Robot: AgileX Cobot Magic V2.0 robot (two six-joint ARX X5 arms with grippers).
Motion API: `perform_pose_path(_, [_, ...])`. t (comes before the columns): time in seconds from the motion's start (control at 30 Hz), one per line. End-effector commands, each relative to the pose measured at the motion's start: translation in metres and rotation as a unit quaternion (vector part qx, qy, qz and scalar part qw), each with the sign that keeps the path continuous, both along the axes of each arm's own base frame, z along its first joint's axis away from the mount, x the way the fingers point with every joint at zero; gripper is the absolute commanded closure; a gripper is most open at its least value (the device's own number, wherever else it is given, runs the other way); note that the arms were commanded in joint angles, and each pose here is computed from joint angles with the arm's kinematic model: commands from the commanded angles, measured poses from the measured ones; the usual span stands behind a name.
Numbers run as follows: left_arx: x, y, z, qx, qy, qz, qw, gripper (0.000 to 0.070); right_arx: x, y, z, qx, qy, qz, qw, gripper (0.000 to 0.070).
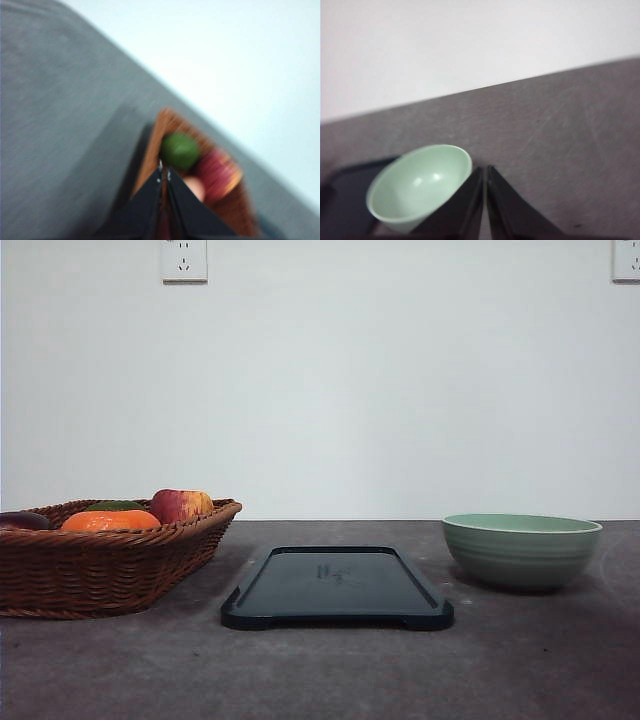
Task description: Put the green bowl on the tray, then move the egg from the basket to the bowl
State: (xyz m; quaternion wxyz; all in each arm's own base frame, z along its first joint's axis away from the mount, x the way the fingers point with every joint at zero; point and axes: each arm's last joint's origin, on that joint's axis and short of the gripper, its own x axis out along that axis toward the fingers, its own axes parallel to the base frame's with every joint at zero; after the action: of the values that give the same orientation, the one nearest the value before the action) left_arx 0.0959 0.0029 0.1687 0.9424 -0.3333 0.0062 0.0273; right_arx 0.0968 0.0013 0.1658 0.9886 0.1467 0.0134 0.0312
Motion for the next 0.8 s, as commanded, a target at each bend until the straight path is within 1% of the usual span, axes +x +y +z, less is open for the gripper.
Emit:
perform_pose_path(0.0, [0.001, 0.0, 0.0, -0.031, -0.026, 0.001, 0.999, 0.07, 0.0, 0.0, 0.001, 0.097, -0.004, -0.003, 0.995, 0.0695])
perform_pose_path(0.07, [0.001, 0.0, 0.006, -0.018, -0.054, 0.001, 0.998, 0.07, 0.0, 0.0, 0.006, 0.109, -0.026, 0.001, 0.994, 0.0695])
perform_pose_path(0.13, [0.0, 0.0, 0.011, 0.029, -0.079, 0.003, 0.996, 0.07, 0.0, 0.0, 0.012, 0.101, -0.061, 0.005, 0.993, 0.0695])
perform_pose_path(0.2, [-0.001, 0.0, 0.017, 0.086, -0.105, 0.008, 0.991, 0.07, -0.002, 0.0, 0.021, 0.073, -0.11, 0.006, 0.991, 0.0695])
perform_pose_path(0.27, [-0.002, 0.0, 0.023, 0.129, -0.131, 0.015, 0.983, 0.07, -0.004, 0.0, 0.03, 0.043, -0.158, 0.003, 0.986, 0.0695])
perform_pose_path(0.33, [-0.004, 0.0, 0.03, 0.156, -0.155, 0.022, 0.975, 0.07, -0.007, 0.0, 0.038, 0.015, -0.202, -0.001, 0.979, 0.0695])
perform_pose_path(0.4, [-0.006, 0.0, 0.038, 0.175, -0.172, 0.028, 0.969, 0.07, -0.01, -0.001, 0.046, -0.006, -0.233, -0.018, 0.972, 0.0695])
perform_pose_path(0.47, [-0.008, 0.0, 0.045, 0.19, -0.185, 0.033, 0.964, 0.07, -0.012, -0.002, 0.053, -0.013, -0.239, -0.031, 0.971, 0.0695])
perform_pose_path(0.57, [-0.012, 0.0, 0.058, 0.206, -0.196, 0.039, 0.958, 0.07, -0.014, -0.002, 0.065, -0.02, -0.232, -0.04, 0.972, 0.0695])
perform_pose_path(0.67, [-0.012, 0.0, 0.074, 0.207, -0.201, 0.04, 0.957, 0.07, -0.013, -0.002, 0.078, -0.032, -0.219, -0.043, 0.974, 0.0695])
perform_pose_path(0.77, [-0.009, 0.0, 0.09, 0.207, -0.194, 0.038, 0.958, 0.07, -0.009, -0.002, 0.093, -0.055, -0.211, -0.046, 0.975, 0.0695])
